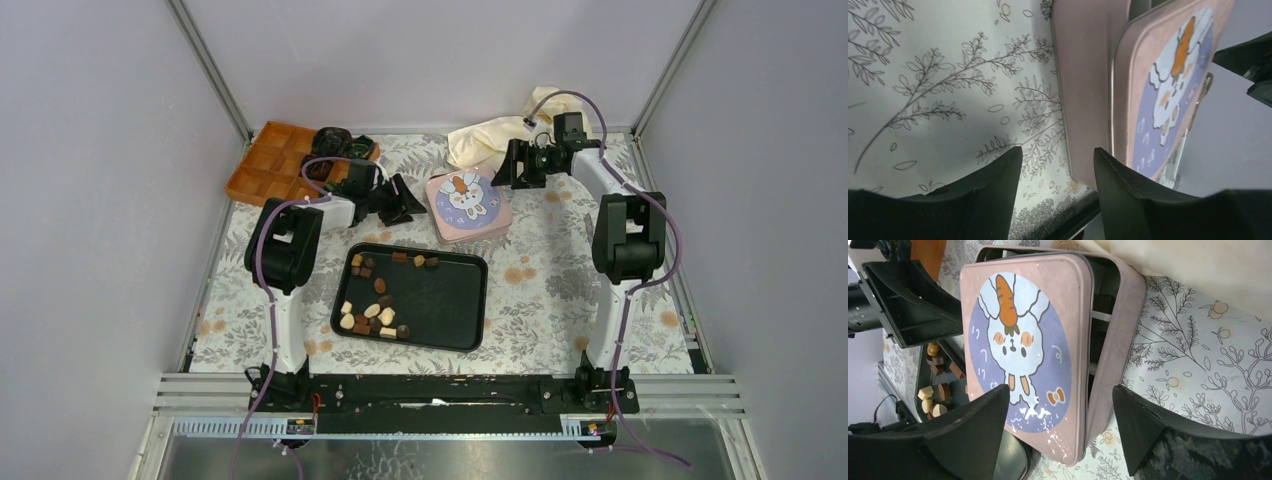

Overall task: Pack the chocolate
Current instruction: Close the box lid on the packing box.

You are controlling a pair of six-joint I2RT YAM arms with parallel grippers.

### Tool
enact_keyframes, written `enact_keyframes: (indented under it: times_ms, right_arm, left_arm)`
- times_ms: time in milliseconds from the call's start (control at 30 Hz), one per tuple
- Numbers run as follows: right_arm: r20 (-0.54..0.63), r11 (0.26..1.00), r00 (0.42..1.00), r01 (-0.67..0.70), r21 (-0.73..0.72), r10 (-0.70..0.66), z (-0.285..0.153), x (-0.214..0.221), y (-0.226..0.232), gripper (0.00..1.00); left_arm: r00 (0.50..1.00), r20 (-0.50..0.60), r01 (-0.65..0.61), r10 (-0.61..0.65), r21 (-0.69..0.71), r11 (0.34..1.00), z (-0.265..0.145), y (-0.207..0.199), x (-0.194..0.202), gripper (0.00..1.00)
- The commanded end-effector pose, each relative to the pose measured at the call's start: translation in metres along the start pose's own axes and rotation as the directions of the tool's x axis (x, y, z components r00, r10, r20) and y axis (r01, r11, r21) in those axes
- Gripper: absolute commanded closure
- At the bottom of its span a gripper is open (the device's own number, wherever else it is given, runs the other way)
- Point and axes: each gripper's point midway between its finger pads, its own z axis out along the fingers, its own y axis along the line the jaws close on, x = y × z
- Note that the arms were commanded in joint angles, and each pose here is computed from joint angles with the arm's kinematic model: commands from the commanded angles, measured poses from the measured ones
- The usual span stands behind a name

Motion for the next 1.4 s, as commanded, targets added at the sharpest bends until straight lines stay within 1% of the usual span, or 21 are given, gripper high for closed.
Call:
enact_keyframes:
  times_ms: [0, 67, 133, 167, 200, 267, 333, 367, 433, 467, 533, 733, 767, 933, 1067, 1133, 1233, 1367]
  right_arm:
    - [0.088, 0.972, 0.969, 0.234, -0.015, -0.232, -0.043, -0.023, 0.035, 0.18]
    - [0.102, 0.943, 0.942, 0.327, -0.06, -0.32, -0.053, -0.017, 0.049, 0.2]
    - [0.119, 0.892, 0.906, 0.421, -0.163, -0.406, -0.062, -0.003, 0.071, 0.27]
    - [0.124, 0.864, 0.89, 0.456, -0.212, -0.439, -0.065, 0.006, 0.08, 0.32]
    - [0.127, 0.833, 0.87, 0.493, -0.249, -0.477, -0.066, 0.015, 0.088, 0.4]
    - [0.104, 0.767, 0.819, 0.566, -0.302, -0.564, -0.061, 0.038, 0.098, 0.58]
    - [0.033, 0.681, 0.738, 0.639, -0.357, -0.674, -0.052, 0.072, 0.105, 0.76]
    - [-0.007, 0.632, 0.681, 0.675, -0.379, -0.732, -0.044, 0.087, 0.107, 0.83]
    - [-0.081, 0.539, 0.561, 0.732, -0.416, -0.824, -0.029, 0.113, 0.108, 0.92]
    - [-0.114, 0.515, 0.519, 0.749, -0.418, -0.847, -0.02, 0.12, 0.108, 0.95]
    - [-0.172, 0.492, 0.463, 0.777, -0.393, -0.869, -0.004, 0.128, 0.106, 0.97]
    - [-0.241, 0.376, 0.313, 0.879, -0.293, -0.919, 0.03, 0.13, 0.103, 0.98]
    - [-0.246, 0.363, 0.298, 0.886, -0.289, -0.922, 0.034, 0.131, 0.104, 0.99]
    - [-0.272, 0.352, 0.274, 0.886, -0.302, -0.923, 0.042, 0.14, 0.102, 0.98]
    - [-0.273, 0.325, 0.241, 0.889, -0.323, -0.931, 0.045, 0.15, 0.099, 0.97]
    - [-0.274, 0.318, 0.236, 0.894, -0.315, -0.932, 0.049, 0.151, 0.096, 0.97]
    - [-0.277, 0.315, 0.243, 0.914, -0.255, -0.93, 0.056, 0.139, 0.093, 0.96]
    - [-0.25, 0.325, 0.278, 0.93, -0.172, -0.927, 0.062, 0.116, 0.1, 0.95]
  left_arm:
    - [0.996, 0.089, -0.042, 0.028, 0.158, 0.987, -0.018, -0.047, -0.021, 0.37]
    - [0.995, 0.096, -0.019, 0.001, 0.187, 0.982, -0.022, -0.048, -0.02, 0.37]
    - [0.993, 0.113, -0.009, -0.015, 0.209, 0.978, -0.028, -0.049, -0.021, 0.36]
    - [0.992, 0.124, -0.014, -0.013, 0.219, 0.976, -0.031, -0.051, -0.021, 0.36]
    - [0.992, 0.127, -0.012, -0.017, 0.22, 0.975, -0.033, -0.051, -0.021, 0.36]
    - [0.992, 0.127, -0.006, -0.021, 0.214, 0.977, -0.034, -0.047, -0.018, 0.36]
    - [0.992, 0.127, 0.004, -0.029, 0.194, 0.981, -0.034, -0.042, -0.018, 0.4]
    - [0.992, 0.121, 0.011, -0.033, 0.178, 0.984, -0.033, -0.039, -0.016, 0.44]
    - [0.993, 0.111, 0.017, -0.033, 0.143, 0.99, -0.031, -0.031, -0.013, 0.48]
    - [0.994, 0.107, 0.017, -0.031, 0.132, 0.991, -0.03, -0.029, -0.013, 0.5]
    - [0.995, 0.098, 0.019, -0.03, 0.118, 0.993, -0.029, -0.025, -0.01, 0.51]
    - [0.996, 0.077, 0.03, -0.038, 0.103, 0.994, -0.024, -0.018, -0.003, 0.52]
    - [0.997, 0.073, 0.031, -0.039, 0.102, 0.994, -0.023, -0.017, -0.002, 0.52]
    - [0.998, 0.057, 0.034, -0.04, 0.103, 0.994, -0.017, -0.015, 0.003, 0.51]
    - [0.998, 0.037, 0.039, -0.043, 0.104, 0.994, -0.011, -0.015, 0.008, 0.5]
    - [0.998, 0.028, 0.044, -0.047, 0.108, 0.993, -0.007, -0.015, 0.01, 0.5]
    - [0.999, 0.016, 0.05, -0.052, 0.106, 0.993, -0.002, -0.012, 0.013, 0.5]
    - [0.998, 0.008, 0.055, -0.056, 0.1, 0.993, 0.001, -0.008, 0.015, 0.48]
